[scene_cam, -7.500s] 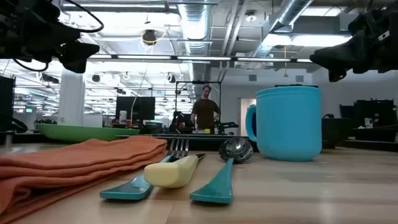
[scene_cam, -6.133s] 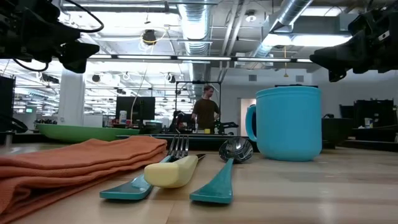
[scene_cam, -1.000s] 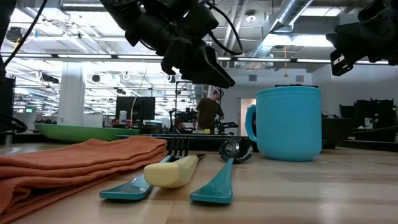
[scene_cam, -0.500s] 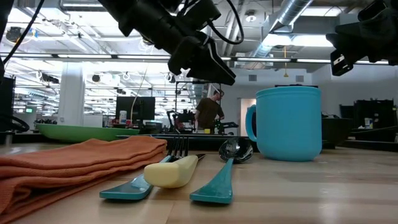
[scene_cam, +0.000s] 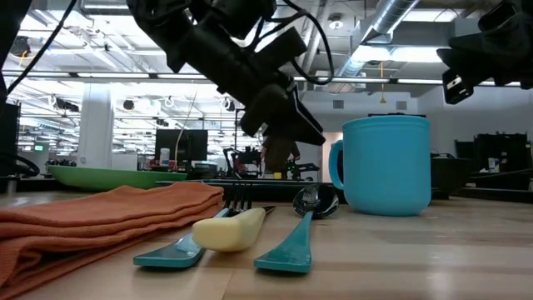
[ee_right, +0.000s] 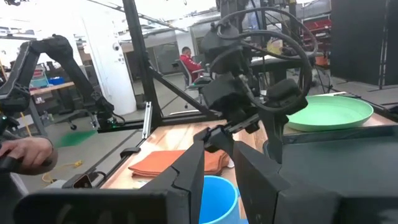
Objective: Set up tray
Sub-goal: Put the blue mug on the black serving tray
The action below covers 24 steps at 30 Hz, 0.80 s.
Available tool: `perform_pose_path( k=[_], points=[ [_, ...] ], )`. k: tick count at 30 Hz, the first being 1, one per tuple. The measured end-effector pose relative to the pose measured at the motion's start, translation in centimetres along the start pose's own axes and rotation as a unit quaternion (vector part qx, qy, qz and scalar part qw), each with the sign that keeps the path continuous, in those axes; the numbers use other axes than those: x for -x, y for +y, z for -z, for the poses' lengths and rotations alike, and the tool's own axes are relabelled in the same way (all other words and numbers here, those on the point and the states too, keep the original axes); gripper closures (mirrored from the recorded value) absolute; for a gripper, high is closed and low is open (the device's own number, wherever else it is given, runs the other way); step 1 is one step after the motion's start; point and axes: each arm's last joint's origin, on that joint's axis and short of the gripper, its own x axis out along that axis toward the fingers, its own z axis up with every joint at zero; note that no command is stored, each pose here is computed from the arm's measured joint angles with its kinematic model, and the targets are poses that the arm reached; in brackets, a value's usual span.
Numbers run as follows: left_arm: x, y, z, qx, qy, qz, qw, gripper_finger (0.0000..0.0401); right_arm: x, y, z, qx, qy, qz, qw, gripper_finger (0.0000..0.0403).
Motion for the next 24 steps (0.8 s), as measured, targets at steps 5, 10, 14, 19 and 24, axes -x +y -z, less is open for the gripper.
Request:
perform_pose_path(
  k=[5, 10, 14, 19, 24],
  points=[
    [-0.12, 0.29, 0.06, 0.009, -0.016, 0.030, 0.999, 0.0170, 0.00, 0.00, 0.03, -0.005, 0.001, 0.000, 1.000, 0.0321],
    [-0.22, 0.56, 0.30, 0.037, -0.022, 0.060, 0.997, 0.0170, 0.00, 0.00, 0.03, -0.005, 0.002, 0.000, 1.000, 0.0321],
    [-0.21, 0.51, 0.32, 0.034, -0.021, 0.063, 0.997, 0.0170, 0.00, 0.00, 0.03, -0.005, 0.002, 0.000, 1.000, 0.0321],
    [-0.19, 0.42, 0.29, 0.032, -0.022, 0.066, 0.997, 0.0170, 0.00, 0.00, 0.03, -0.005, 0.002, 0.000, 1.000, 0.0321],
    [-0.20, 0.45, 0.31, 0.032, -0.021, 0.065, 0.997, 0.0170, 0.00, 0.00, 0.03, -0.005, 0.002, 0.000, 1.000, 0.0321]
  ],
)
